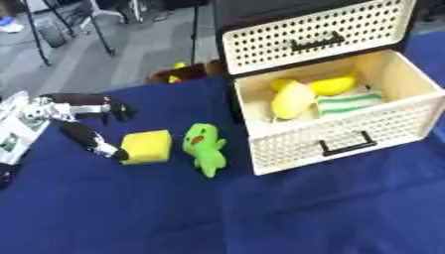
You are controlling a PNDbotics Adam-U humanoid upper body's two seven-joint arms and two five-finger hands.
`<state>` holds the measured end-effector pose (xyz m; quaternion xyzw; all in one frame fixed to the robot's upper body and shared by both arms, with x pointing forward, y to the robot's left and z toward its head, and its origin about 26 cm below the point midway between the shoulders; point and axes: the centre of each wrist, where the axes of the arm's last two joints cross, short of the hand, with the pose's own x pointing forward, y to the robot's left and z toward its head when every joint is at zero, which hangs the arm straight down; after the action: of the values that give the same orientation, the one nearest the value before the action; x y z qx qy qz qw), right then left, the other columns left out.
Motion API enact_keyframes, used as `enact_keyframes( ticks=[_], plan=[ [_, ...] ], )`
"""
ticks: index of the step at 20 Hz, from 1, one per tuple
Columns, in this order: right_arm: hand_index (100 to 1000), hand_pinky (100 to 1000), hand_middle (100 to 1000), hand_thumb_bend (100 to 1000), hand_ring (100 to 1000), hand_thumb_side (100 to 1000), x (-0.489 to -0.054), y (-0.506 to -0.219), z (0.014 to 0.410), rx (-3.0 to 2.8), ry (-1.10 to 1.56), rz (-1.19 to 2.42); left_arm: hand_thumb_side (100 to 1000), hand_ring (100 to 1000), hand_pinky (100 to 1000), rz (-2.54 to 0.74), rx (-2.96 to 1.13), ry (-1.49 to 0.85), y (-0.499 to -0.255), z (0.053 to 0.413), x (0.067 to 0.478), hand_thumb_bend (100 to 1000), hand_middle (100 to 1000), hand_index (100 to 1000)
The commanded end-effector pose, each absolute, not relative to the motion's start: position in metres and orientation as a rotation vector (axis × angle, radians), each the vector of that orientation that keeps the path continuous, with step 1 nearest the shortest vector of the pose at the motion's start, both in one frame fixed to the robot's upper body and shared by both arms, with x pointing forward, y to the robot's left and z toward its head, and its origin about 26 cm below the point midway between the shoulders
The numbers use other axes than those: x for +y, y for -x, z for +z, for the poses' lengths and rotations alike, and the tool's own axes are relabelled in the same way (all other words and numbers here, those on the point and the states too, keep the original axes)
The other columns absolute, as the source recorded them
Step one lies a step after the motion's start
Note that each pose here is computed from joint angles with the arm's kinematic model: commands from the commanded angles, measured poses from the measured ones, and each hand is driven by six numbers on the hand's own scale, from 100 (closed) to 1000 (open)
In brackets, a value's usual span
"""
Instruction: Pick up objects from table and place into drawer.
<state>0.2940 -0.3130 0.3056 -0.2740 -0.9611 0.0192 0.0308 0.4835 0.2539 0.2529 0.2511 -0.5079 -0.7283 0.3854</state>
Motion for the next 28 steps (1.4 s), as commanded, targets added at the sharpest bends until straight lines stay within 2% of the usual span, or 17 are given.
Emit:
enact_keyframes(
  ticks=[1, 12, 15, 20, 28],
  plan=[
    [721, 461, 504, 100, 549, 988, -0.311, -0.291, 0.314, -2.986, 0.833, 0.068, 642, 852, 724, -1.862, -1.304, -0.719, -0.485, 0.267, 0.260, 708, 844, 989],
    [720, 452, 497, 100, 539, 985, -0.306, -0.293, 0.314, -2.988, 0.792, 0.061, 643, 857, 734, -1.849, -1.228, -0.810, -0.493, 0.250, 0.266, 703, 846, 973],
    [720, 450, 495, 100, 537, 985, -0.306, -0.293, 0.313, -2.984, 0.787, 0.059, 649, 849, 725, -1.846, -1.211, -0.822, -0.494, 0.246, 0.268, 676, 832, 958],
    [721, 450, 490, 102, 536, 983, -0.306, -0.293, 0.311, -2.974, 0.785, 0.057, 648, 805, 689, -1.827, -1.208, -0.840, -0.495, 0.243, 0.271, 573, 773, 904],
    [724, 451, 487, 107, 535, 981, -0.307, -0.294, 0.307, -2.948, 0.791, 0.053, 652, 771, 663, -1.862, -1.197, -0.858, -0.495, 0.246, 0.270, 552, 738, 871]
  ],
)
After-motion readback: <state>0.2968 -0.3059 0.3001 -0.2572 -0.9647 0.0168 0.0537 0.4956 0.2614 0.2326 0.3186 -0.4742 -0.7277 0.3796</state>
